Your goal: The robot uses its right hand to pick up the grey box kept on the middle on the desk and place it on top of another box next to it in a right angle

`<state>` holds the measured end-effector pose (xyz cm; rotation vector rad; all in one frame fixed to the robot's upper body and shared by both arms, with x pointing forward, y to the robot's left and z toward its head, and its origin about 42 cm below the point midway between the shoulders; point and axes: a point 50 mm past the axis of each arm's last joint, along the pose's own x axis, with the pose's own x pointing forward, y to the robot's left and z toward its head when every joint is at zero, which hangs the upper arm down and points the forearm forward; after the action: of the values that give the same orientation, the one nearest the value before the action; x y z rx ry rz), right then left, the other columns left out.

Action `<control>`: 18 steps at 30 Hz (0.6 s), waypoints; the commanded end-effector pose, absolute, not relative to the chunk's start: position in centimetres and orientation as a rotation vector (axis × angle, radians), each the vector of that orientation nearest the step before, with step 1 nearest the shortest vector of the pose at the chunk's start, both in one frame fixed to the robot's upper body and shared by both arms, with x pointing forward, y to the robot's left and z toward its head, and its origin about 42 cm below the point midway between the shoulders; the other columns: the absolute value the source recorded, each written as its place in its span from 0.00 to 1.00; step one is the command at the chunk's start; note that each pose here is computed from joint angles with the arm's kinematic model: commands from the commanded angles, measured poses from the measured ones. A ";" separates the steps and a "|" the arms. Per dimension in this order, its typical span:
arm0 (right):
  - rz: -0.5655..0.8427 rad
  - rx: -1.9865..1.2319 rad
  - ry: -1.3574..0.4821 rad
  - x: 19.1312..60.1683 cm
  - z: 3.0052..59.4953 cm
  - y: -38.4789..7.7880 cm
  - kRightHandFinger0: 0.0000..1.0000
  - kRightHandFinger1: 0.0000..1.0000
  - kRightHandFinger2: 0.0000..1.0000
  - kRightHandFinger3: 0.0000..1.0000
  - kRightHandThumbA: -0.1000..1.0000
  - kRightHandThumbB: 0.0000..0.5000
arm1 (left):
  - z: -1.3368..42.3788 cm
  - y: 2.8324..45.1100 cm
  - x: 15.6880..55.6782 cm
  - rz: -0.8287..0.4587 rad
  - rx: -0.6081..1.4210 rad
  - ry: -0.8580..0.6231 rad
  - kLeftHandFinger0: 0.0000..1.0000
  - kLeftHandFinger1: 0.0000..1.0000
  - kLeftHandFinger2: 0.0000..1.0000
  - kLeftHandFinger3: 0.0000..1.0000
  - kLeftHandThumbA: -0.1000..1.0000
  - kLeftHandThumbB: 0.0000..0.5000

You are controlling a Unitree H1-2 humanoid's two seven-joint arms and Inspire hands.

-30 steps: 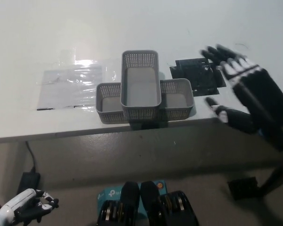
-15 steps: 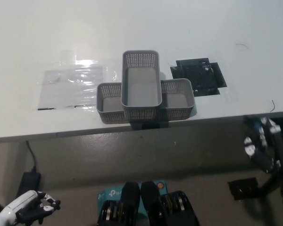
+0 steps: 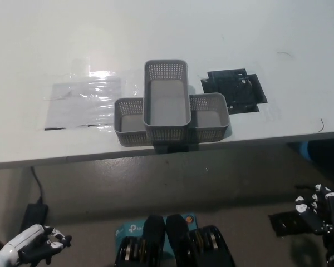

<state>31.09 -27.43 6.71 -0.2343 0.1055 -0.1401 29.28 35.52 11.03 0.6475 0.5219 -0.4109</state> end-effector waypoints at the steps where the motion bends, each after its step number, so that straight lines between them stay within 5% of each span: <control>1: -0.100 -0.327 0.095 31.9 7.6 -27.9 0.00 0.07 0.19 0.54 0.50 0.20 | 12.3 36.1 29.7 -0.383 0.689 0.480 0.17 0.08 0.22 0.53 0.62 0.26; 18: 0.035 -0.524 0.089 32.0 7.9 -27.6 0.00 0.03 0.16 0.47 0.44 0.15 | 12.1 36.0 29.6 -0.377 0.670 0.478 0.13 0.05 0.20 0.50 0.63 0.26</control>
<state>31.80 -26.99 6.99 -0.4876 0.1208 0.0651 29.29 35.52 11.14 0.6492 0.5181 -0.4076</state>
